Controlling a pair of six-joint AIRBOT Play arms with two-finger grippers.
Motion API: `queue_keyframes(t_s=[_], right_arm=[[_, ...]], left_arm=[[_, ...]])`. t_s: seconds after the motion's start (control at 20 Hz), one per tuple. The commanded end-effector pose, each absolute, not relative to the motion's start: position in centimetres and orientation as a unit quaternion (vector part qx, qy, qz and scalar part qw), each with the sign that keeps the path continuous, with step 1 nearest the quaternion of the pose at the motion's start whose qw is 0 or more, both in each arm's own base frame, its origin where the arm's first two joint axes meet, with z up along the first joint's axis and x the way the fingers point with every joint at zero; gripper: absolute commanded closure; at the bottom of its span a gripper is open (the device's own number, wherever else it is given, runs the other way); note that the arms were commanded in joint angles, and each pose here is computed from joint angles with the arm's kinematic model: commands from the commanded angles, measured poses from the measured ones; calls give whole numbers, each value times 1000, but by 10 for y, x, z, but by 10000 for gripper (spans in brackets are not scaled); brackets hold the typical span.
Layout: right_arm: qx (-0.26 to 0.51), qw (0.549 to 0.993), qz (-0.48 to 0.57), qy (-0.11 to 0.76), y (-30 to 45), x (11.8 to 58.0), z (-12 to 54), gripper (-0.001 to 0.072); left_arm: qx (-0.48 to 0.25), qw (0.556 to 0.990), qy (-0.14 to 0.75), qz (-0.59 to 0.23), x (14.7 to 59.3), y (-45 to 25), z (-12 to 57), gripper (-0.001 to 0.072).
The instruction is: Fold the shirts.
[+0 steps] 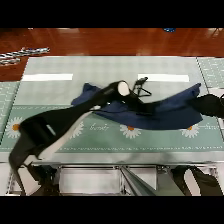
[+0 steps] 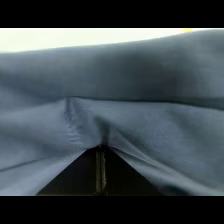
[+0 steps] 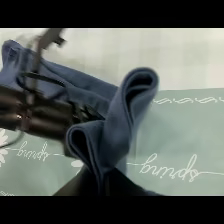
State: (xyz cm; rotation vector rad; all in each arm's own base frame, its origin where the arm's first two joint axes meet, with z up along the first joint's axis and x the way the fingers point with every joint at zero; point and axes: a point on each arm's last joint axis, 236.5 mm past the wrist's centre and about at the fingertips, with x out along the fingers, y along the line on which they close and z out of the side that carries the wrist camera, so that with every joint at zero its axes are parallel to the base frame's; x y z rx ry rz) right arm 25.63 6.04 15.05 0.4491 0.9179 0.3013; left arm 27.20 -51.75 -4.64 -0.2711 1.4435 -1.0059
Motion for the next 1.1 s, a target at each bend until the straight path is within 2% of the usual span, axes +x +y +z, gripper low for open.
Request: queue_keyframes(t_s=[0.0, 0.1, 0.15, 0.3, 0.45, 0.55, 0.65, 0.8, 1.05], right_arm=[[217, 862, 143, 436, 62, 254, 152, 687], [221, 861, 141, 436, 62, 254, 152, 687], [226, 859, 139, 437, 62, 254, 152, 687], [238, 864, 136, 422, 63, 261, 157, 687], [245, 856, 162, 424, 84, 274, 155, 687], [247, 845, 194, 433, 114, 293, 146, 687], [249, 833, 227, 439, 153, 318, 136, 687], [254, 809, 268, 457, 223, 361, 113, 687], [283, 743, 318, 516, 333, 411, 60, 687]], left_arm=[[-101, 599, 650, -456, 249, -538, -53, 691], [-111, 612, 640, -452, 277, -521, -38, 690], [-84, 619, 632, -459, 292, -500, -34, 691], [-15, 650, 641, -408, 332, -414, -20, 691], [-16, 735, 591, -332, 371, -324, 26, 691], [-41, 792, 538, -286, 377, -259, 65, 690], [-73, 839, 485, -235, 363, -192, 97, 690], [-123, 884, 423, -156, 315, -108, 118, 690], [-189, 914, 353, -68, 247, -55, 111, 690]])
